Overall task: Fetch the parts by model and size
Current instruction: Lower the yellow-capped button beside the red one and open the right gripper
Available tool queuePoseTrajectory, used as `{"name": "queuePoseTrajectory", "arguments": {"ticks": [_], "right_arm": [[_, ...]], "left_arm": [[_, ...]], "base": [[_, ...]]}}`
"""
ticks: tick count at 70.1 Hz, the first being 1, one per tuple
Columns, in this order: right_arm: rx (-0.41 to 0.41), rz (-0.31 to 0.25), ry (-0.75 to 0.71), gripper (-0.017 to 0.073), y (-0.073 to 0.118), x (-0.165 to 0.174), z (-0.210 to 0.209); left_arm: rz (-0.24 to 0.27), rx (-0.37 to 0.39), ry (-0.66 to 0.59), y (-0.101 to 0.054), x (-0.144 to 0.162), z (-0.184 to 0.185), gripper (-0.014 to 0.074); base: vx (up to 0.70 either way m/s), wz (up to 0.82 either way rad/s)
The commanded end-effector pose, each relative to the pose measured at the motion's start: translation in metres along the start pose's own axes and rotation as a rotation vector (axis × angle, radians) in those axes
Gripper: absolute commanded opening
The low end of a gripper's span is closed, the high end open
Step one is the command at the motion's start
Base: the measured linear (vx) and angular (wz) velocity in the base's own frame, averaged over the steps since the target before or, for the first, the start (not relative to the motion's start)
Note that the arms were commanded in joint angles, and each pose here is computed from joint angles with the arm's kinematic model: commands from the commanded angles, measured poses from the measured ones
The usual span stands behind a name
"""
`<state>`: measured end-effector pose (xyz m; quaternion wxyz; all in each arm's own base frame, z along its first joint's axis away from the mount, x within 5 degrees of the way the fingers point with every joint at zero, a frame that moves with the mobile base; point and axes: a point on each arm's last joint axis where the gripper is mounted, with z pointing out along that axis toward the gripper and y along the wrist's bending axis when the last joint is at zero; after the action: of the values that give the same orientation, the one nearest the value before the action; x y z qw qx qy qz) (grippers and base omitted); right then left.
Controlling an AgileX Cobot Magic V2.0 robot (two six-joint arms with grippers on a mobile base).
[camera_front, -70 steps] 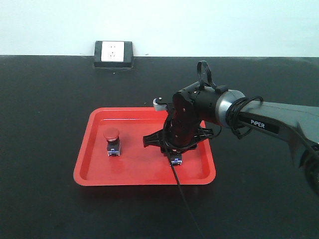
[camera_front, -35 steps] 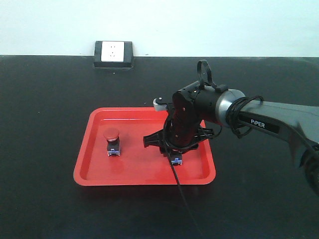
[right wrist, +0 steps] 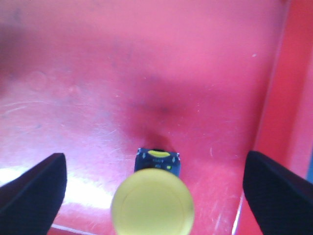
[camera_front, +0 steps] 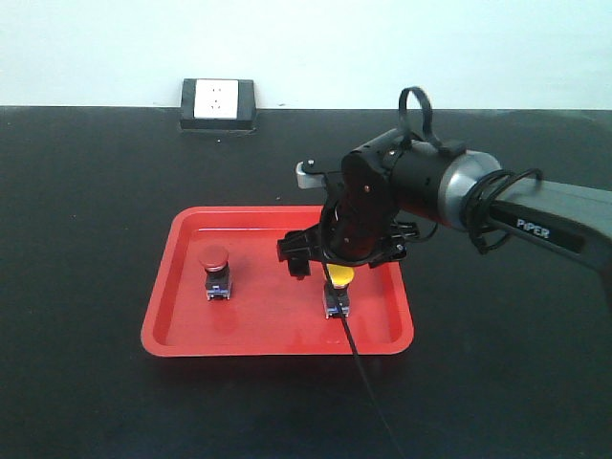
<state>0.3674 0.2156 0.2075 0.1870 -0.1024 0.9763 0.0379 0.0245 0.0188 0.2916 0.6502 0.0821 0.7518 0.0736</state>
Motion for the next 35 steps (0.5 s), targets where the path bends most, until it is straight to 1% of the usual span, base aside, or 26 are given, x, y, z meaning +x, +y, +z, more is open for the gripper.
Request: {"name": "queuePoseTrajectory", "arguments": {"ticks": [1,5,13,18,22,24,29,33,35], "right_arm": [[-0.039,-0.025,-0.152,0.0682,0.003,-0.014,-0.047],[-0.036,-0.045,-0.18,0.0662,0.006,-0.014,-0.056],[-0.017,-0.113,-0.233,0.0615,0.017,-0.011,-0.071],[-0.025,-0.134,-0.272,0.059,0.022,-0.006,-0.077],[-0.044,-0.145,-0.31,0.0574,0.026,0.002,-0.08],[-0.055,-0.138,-0.329,0.0568,0.026,0.006,-0.081],[-0.087,-0.127,-0.382,0.0564,0.022,0.016,-0.089],[-0.099,-0.13,-0.412,0.0564,0.017,0.027,-0.095],[-0.101,-0.142,-0.424,0.0564,0.014,0.033,-0.095]], "left_arm": [[0.009,0.002,-0.071,0.001,-0.013,-0.002,-0.0006],[0.009,0.002,-0.071,0.001,-0.013,-0.002,-0.0006],[0.009,0.002,-0.071,0.001,-0.013,-0.002,-0.0006],[0.009,0.002,-0.071,0.001,-0.013,-0.002,-0.0006],[0.009,0.002,-0.071,0.001,-0.013,-0.002,-0.0006],[0.009,0.002,-0.071,0.001,-0.013,-0.002,-0.0006],[0.009,0.002,-0.071,0.001,-0.013,-0.002,-0.0006],[0.01,0.001,-0.07,0.001,-0.013,-0.002,-0.0006],[0.01,0.001,-0.07,0.001,-0.013,-0.002,-0.0006]], "base": [[0.0,0.0],[0.0,0.0],[0.0,0.0],[0.0,0.0],[0.0,0.0],[0.0,0.0],[0.0,0.0],[0.0,0.0],[0.0,0.0]]}}
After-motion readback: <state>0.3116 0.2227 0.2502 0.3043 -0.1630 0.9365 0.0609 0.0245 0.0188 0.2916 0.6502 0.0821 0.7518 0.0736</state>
